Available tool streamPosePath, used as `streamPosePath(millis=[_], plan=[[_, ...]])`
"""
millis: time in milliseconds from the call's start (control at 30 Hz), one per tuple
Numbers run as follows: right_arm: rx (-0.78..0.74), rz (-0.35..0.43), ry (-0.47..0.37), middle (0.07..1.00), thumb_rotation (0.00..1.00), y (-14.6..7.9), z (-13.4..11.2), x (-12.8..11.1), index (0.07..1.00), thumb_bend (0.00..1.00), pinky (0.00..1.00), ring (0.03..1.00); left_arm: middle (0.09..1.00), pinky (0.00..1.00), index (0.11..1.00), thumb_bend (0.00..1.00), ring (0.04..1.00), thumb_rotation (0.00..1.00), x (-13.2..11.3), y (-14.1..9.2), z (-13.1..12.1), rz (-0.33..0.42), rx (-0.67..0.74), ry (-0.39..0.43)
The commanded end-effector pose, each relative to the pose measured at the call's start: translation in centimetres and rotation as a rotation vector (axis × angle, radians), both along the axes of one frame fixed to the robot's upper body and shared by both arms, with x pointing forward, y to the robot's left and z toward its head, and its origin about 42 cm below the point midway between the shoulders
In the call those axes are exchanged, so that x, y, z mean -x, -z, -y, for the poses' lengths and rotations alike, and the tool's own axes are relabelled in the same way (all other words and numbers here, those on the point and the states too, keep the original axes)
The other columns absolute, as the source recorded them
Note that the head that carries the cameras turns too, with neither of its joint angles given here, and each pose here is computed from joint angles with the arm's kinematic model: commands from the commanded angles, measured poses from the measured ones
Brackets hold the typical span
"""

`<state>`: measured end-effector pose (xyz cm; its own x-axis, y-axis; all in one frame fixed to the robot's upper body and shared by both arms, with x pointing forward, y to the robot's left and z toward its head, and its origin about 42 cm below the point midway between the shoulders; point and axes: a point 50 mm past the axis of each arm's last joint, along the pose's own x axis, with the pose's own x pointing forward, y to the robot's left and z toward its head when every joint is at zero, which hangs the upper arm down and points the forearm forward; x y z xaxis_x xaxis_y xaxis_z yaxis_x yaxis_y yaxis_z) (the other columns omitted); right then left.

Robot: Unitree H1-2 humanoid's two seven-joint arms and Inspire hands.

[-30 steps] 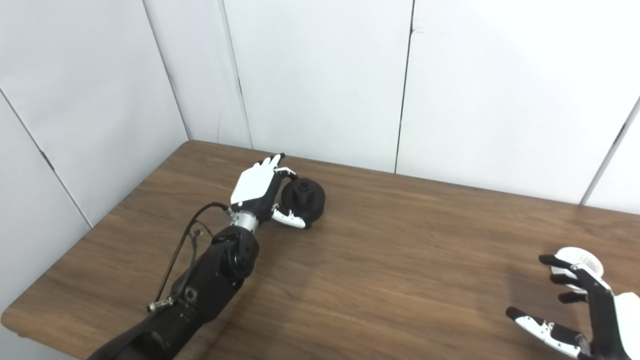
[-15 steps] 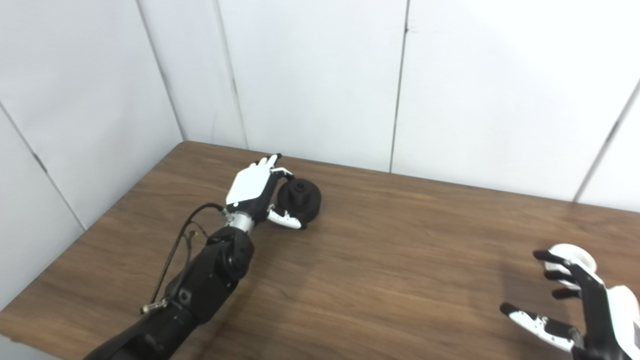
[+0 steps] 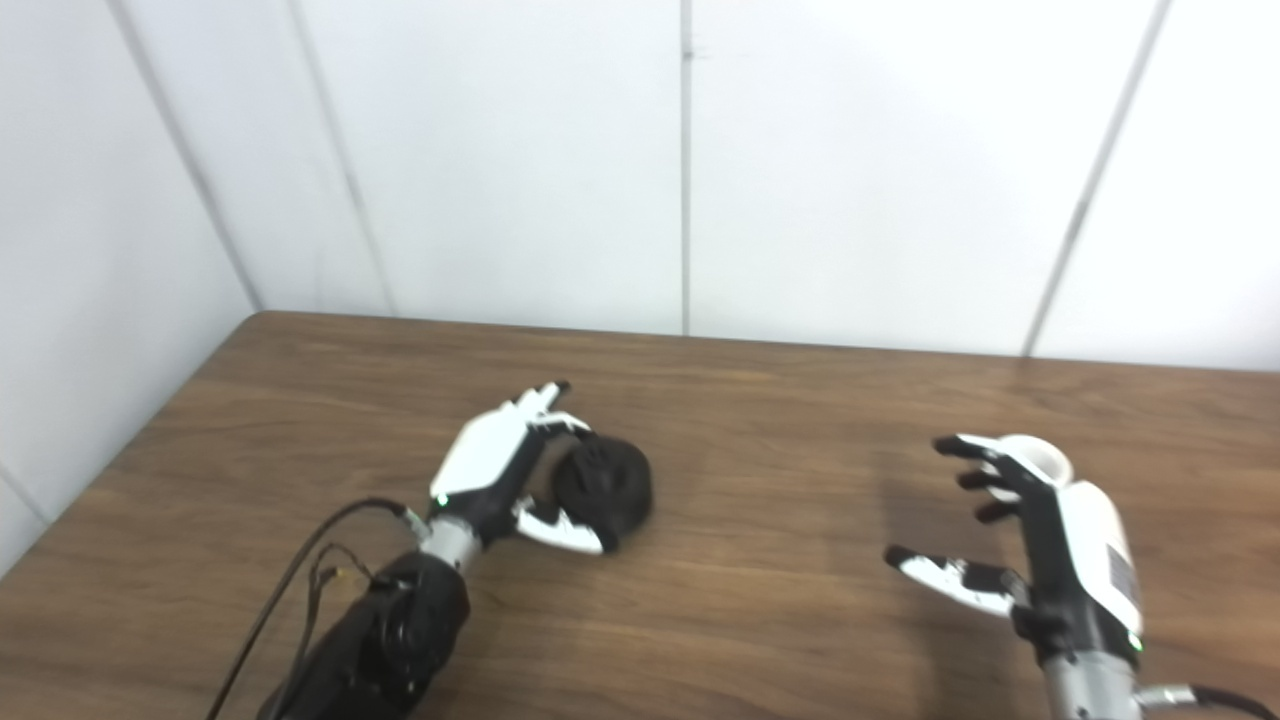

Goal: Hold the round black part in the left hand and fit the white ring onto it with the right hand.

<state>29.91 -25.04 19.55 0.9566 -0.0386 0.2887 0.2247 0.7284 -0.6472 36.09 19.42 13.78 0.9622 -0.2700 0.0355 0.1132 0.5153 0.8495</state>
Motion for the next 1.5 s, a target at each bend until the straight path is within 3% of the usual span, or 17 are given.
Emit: streamPosePath(millis=[0, 200, 567, 800, 1200, 1467], plan=[[0.011, 0.113, -0.012, 0.767, 0.02, -1.9, -0.5, -0.5, 0.712, 0.73, 0.55, 0.686, 1.0, 1.0, 0.607, 0.98, 1.0, 0.3, 1.1, -0.1, 1.5, -0.002, -0.029, 0.116], [0.022, 0.117, 0.003, 0.769, 0.04, -1.8, -0.8, -0.5, 0.713, 0.71, 0.55, 0.692, 1.0, 1.0, 0.616, 1.0, 1.0, 0.32, 3.7, -0.6, 4.5, -0.014, -0.047, 0.234], [-0.002, 0.107, 0.002, 0.777, 0.06, -1.6, -1.2, -0.2, 0.719, 0.7, 0.56, 0.702, 1.0, 1.0, 0.61, 0.99, 1.0, 0.29, 5.2, 0.2, 6.5, -0.052, -0.046, 0.288], [0.012, 0.12, -0.002, 0.769, 0.06, -1.4, -1.4, -0.1, 0.711, 0.71, 0.54, 0.69, 1.0, 1.0, 0.615, 0.98, 1.0, 0.3, 5.2, 0.6, 5.9, -0.058, -0.053, 0.287], [0.031, 0.105, 0.035, 0.779, 0.06, -0.8, -2.8, 0.2, 0.725, 0.69, 0.58, 0.708, 1.0, 1.0, 0.625, 0.98, 1.0, 0.27, 4.4, 0.6, 2.4, -0.045, -0.047, 0.28], [0.105, 0.128, 0.076, 0.782, 0.09, -1.7, -1.7, -0.4, 0.722, 0.7, 0.63, 0.731, 1.0, 1.0, 0.627, 0.97, 1.0, 0.29, 4.0, 0.5, 2.3, -0.042, -0.057, 0.28]])
